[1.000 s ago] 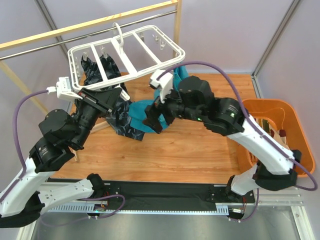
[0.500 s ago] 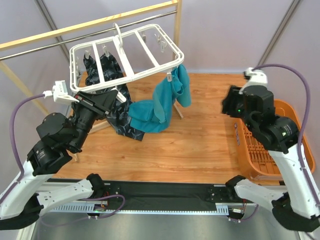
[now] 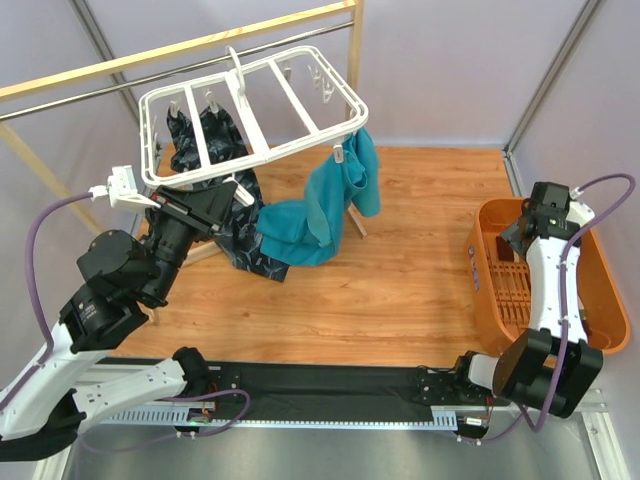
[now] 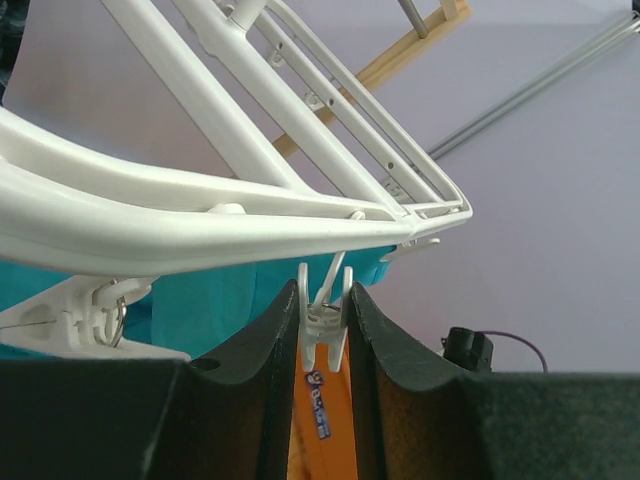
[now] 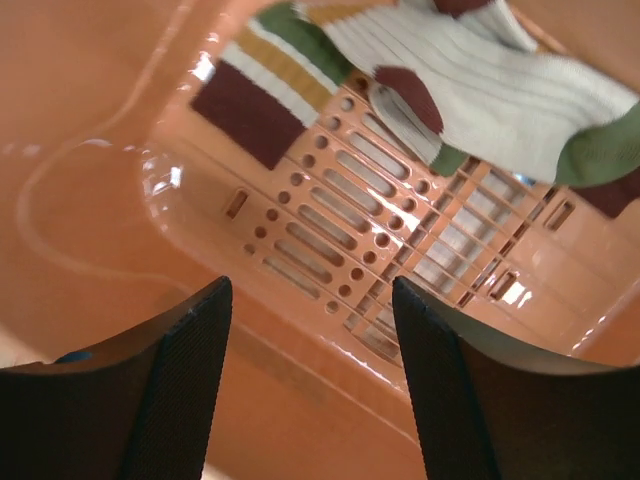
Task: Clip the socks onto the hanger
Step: Pick up the sock from the bin.
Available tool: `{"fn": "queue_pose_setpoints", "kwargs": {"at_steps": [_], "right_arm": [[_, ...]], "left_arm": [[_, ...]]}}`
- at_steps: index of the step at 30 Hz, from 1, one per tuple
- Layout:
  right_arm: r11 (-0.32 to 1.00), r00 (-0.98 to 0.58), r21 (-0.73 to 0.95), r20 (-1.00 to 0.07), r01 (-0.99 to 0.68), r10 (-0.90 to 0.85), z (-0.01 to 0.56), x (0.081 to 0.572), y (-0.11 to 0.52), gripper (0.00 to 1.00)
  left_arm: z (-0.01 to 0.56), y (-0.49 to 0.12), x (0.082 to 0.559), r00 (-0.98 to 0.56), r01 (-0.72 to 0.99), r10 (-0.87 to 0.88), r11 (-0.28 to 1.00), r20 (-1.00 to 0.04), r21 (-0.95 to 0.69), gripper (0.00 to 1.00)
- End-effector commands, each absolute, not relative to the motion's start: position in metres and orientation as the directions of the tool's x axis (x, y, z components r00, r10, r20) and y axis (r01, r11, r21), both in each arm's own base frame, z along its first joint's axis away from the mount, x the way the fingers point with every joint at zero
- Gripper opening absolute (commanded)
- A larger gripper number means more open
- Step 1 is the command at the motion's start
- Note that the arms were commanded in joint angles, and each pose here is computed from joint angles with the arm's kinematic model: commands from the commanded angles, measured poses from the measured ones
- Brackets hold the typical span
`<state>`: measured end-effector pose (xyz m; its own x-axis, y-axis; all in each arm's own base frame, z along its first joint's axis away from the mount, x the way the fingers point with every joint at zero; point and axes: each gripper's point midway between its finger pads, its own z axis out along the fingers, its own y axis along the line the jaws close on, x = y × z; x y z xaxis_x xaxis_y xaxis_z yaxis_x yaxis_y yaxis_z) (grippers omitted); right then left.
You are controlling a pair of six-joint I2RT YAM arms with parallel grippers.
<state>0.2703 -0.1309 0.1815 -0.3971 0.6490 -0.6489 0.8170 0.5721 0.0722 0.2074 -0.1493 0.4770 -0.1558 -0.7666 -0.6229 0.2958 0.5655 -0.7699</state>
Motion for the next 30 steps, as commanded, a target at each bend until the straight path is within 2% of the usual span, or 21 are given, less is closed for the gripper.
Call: {"fn": "queue_pose_setpoints", "kwargs": {"at_steps": [1,8,14,19,22,24,30], "right_arm": [[0.441,-0.174,0.238,-0.684,0.865,0.708,0.188,0.297,-0.147,0.67],[0.206,0.037,0.254,-0.709,0.945,0.704,0.178,0.295,-0.189,0.73],[0.111,0.152,0.324,-0.686,0.939,0.712,0.167,0.303,-0.215,0.78],[0.058,0.185,0.348,-0.624,0.936,0.76,0.148,0.316,-0.217,0.79],[-0.026,0.261,0.379,-0.586,0.925,0.767,0.14,0.316,-0.216,0.77],[-0.126,0.339,0.381,-0.567,0.916,0.751,0.136,0.309,-0.217,0.77],[-0.145,0.348,0.36,-0.601,0.922,0.72,0.129,0.316,-0.231,0.8]], "left_arm": [[0.473,-0.157,0.205,-0.188,0.31,-0.764,0.55,-0.617,-0.776,0.0],[0.461,-0.154,0.206,-0.19,0.284,-0.771,0.55,-0.608,-0.786,0.0],[0.466,-0.152,0.206,-0.178,0.29,-0.771,0.553,-0.612,-0.781,0.0],[0.466,-0.152,0.206,-0.179,0.291,-0.772,0.55,-0.61,-0.782,0.0],[0.468,-0.151,0.206,-0.172,0.292,-0.771,0.554,-0.613,-0.779,0.0],[0.467,-0.152,0.207,-0.173,0.288,-0.769,0.559,-0.616,-0.778,0.0],[0.469,-0.154,0.207,-0.177,0.293,-0.76,0.566,-0.625,-0.771,0.0]]}}
